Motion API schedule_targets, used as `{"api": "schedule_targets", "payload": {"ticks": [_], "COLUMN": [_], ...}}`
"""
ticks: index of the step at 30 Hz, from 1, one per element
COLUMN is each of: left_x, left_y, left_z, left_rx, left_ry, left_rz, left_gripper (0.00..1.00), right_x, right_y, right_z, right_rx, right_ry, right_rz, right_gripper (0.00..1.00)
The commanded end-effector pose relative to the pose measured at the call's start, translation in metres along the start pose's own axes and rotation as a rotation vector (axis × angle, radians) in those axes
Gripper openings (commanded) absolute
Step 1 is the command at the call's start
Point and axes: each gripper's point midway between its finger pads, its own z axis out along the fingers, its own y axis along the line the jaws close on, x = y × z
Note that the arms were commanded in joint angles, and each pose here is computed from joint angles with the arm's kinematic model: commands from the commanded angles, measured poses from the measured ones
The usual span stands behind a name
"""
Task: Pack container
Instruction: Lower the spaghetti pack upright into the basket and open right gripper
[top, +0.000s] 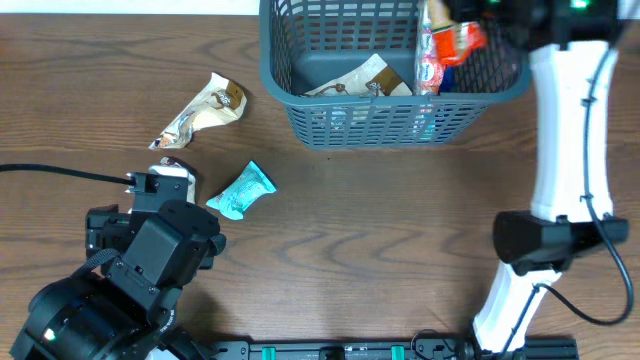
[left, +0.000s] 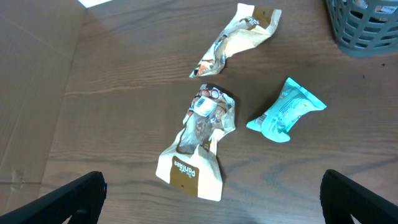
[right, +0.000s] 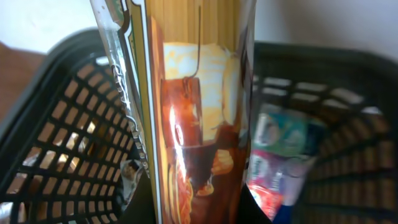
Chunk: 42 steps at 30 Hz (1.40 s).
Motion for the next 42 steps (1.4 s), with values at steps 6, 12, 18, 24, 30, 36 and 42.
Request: {"api": "schedule_targets", "payload": {"ticks": [6, 12, 18, 24, 30, 36, 42], "left_x": [-0.004, -0.004, -0.004, -0.004, -0.004, -0.004, -0.004], "left_y": [0.004, 0.004, 0.004, 0.004, 0.004, 0.004, 0.004], "left_z": [-0.004, -0.004, -0.004, -0.004, -0.004, -0.004, -0.004], "left_rx": [-0.009, -0.009, -0.009, -0.009, -0.009, -0.009, -0.009], "left_ry": [-0.015, -0.015, -0.015, -0.015, -0.015, -0.015, -0.015], "left_rz": [0.004, 0.004, 0.004, 0.004, 0.004, 0.004, 0.004], "left_gripper": [0.99, 0.99, 0.99, 0.99, 0.99, 0.99, 0.99], "right_x": [0.006, 0.034, 0.056, 0.074, 0.079, 0.078, 0.072], "right_y": [-0.016, -0.058, -0.089, -0.112, -0.116, -0.113, -0.109], "right_z": [0.015, 0.027, 0.032, 0.036, 0.038, 0.04, 0.043], "right_rx": [0.218, 0.359, 0.423, 0.465, 0.47, 0.448, 0.424], "right_ry": [0.018, 0.112, 0.17, 0.198, 0.21, 0.205, 0.182], "right_rz": [-0.014, 0.015, 0.068, 0.16, 0.174, 0.172, 0.17], "right_gripper": [0.01, 0.01, 0.01, 0.01, 0.41, 0.62, 0.73]}}
